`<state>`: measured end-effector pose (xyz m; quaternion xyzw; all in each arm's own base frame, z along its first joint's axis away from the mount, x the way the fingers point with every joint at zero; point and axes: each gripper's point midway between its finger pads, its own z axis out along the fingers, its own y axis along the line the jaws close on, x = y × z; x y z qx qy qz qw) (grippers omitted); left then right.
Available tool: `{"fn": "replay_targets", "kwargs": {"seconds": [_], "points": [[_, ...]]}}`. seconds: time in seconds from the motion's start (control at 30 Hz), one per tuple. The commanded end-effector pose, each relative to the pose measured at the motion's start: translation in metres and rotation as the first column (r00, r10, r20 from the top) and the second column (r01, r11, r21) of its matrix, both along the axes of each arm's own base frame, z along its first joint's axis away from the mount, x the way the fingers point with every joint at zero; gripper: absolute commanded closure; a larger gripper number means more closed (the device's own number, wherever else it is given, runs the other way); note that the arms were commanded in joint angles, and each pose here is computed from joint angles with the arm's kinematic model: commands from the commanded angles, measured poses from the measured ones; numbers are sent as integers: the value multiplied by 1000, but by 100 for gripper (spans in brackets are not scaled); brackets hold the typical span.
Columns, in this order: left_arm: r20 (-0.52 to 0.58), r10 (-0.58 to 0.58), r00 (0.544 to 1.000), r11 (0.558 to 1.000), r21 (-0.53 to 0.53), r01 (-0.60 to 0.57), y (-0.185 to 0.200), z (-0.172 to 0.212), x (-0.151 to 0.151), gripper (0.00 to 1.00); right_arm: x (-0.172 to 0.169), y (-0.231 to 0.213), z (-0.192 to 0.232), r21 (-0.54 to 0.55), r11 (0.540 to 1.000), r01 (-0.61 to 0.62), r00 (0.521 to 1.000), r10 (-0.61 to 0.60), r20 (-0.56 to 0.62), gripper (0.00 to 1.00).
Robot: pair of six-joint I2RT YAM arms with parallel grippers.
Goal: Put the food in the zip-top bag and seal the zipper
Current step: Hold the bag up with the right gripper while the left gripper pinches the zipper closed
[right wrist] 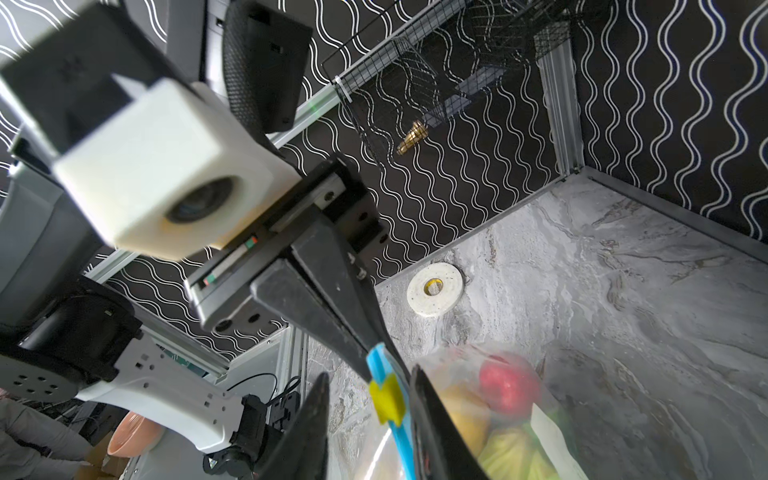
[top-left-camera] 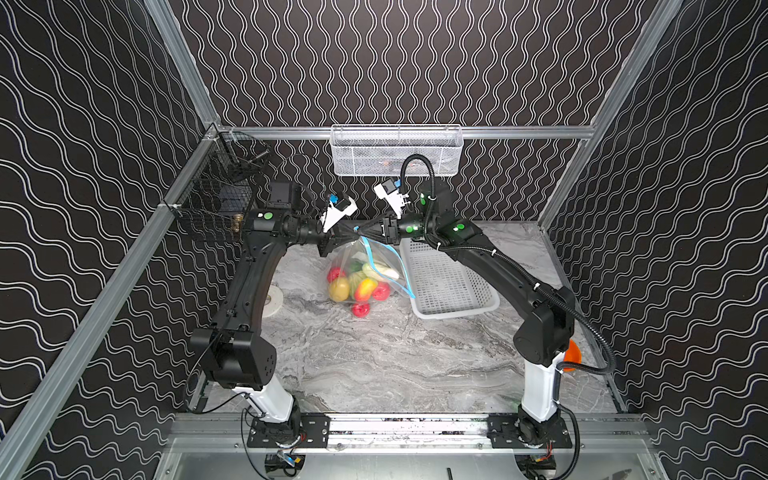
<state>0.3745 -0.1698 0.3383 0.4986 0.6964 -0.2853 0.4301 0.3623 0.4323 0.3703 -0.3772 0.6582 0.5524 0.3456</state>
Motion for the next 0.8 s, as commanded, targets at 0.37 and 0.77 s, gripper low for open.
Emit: {"fn": "replay_targets", "kwargs": {"seconds": [0.37, 0.77], "points": [[-8, -12, 1000, 1000, -29, 12, -2, 9, -4, 100, 7, -1, -2, -46, 993, 111, 989, -105, 105, 77], [-17, -14, 1000, 999, -41, 13, -4, 12, -4, 100, 8, -6, 1, -55, 984, 167, 976, -157, 152, 94]]}}
